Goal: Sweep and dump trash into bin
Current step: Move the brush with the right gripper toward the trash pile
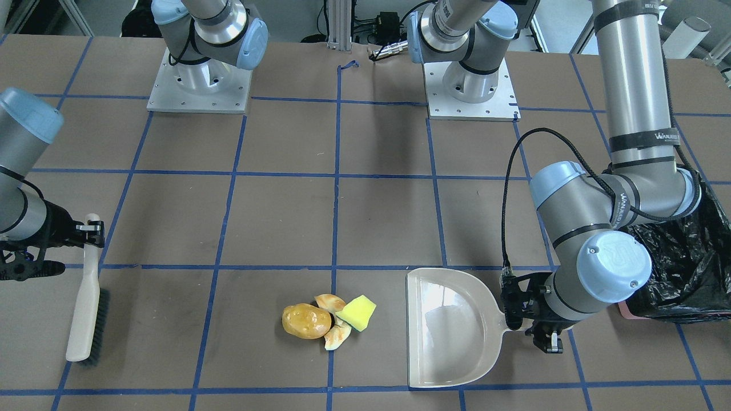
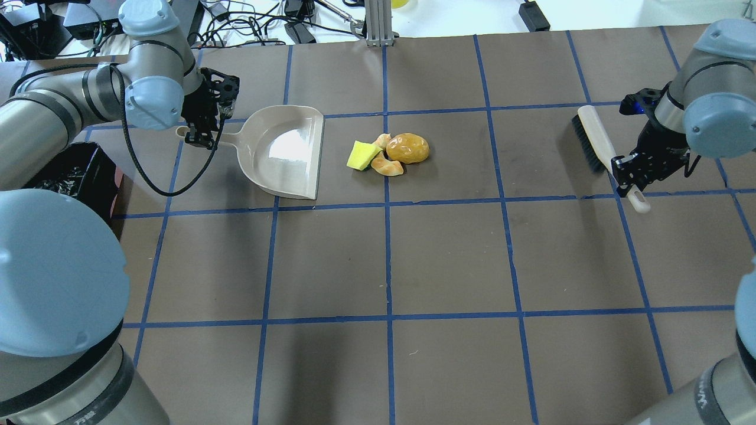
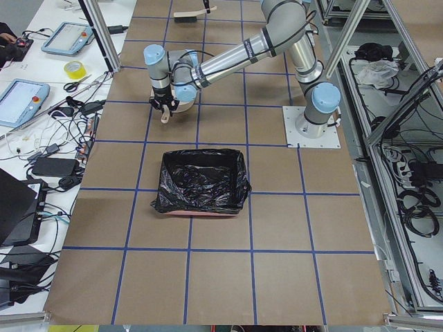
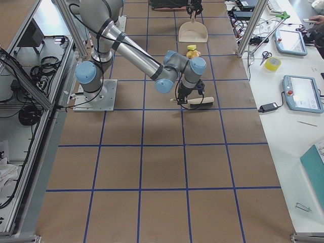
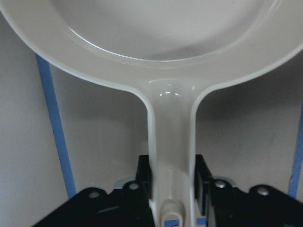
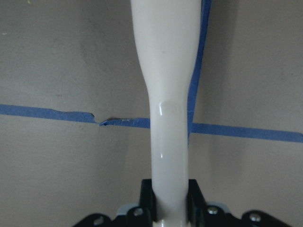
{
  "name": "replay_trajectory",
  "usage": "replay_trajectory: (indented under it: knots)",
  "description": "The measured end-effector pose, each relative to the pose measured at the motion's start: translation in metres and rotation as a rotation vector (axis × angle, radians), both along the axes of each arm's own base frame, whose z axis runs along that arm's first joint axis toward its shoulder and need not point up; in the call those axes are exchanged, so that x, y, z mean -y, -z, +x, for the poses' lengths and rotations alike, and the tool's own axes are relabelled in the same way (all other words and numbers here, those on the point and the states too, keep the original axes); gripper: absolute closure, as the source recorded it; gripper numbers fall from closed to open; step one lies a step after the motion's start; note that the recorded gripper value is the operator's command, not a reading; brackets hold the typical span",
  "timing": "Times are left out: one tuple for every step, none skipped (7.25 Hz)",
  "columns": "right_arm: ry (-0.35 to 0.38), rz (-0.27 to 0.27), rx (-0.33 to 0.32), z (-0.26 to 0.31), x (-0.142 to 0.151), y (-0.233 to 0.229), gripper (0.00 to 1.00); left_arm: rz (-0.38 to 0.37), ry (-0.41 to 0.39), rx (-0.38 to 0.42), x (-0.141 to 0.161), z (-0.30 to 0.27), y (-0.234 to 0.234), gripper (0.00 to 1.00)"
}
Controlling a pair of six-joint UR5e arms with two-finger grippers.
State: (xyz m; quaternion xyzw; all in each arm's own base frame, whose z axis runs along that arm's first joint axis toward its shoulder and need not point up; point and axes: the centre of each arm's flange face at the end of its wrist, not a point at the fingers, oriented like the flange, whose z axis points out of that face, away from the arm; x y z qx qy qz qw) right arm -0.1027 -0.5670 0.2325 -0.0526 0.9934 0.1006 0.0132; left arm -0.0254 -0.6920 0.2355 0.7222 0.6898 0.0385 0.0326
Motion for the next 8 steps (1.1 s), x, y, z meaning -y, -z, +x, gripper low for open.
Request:
replay_trajectory:
  knots:
    - [0.000, 0.002, 0.002, 0.000, 0.000, -0.001, 1.00, 0.000, -0.001, 0.001, 0.000, 0.000, 0.000, 1.00]
    - [0.005, -0.004, -0.001, 0.003, 0.000, -0.005, 1.00, 0.000, -0.003, 0.002, 0.000, 0.000, 0.000, 1.00]
    - [0.027, -0.015, -0.003, 0.015, 0.001, -0.011, 1.00, 0.000, -0.005, 0.003, 0.000, -0.001, 0.000, 1.00]
    - [0.057, -0.028, -0.003, 0.039, 0.003, -0.017, 1.00, 0.000, -0.006, 0.004, 0.000, -0.003, 0.000, 1.00]
    - [0.081, -0.038, 0.001, 0.071, 0.006, -0.022, 1.00, 0.000, -0.001, 0.006, -0.001, -0.007, 0.000, 1.00]
    - [0.102, -0.044, 0.009, 0.105, 0.007, -0.024, 1.00, 0.000, 0.002, 0.007, -0.001, -0.010, 0.000, 1.00]
    - [0.123, -0.045, 0.015, 0.138, 0.006, -0.024, 1.00, 0.000, 0.003, 0.009, -0.001, -0.010, 0.000, 1.00]
    - [0.140, -0.045, 0.019, 0.171, 0.003, -0.025, 1.00, 0.000, 0.003, 0.013, -0.001, -0.010, 0.000, 1.00]
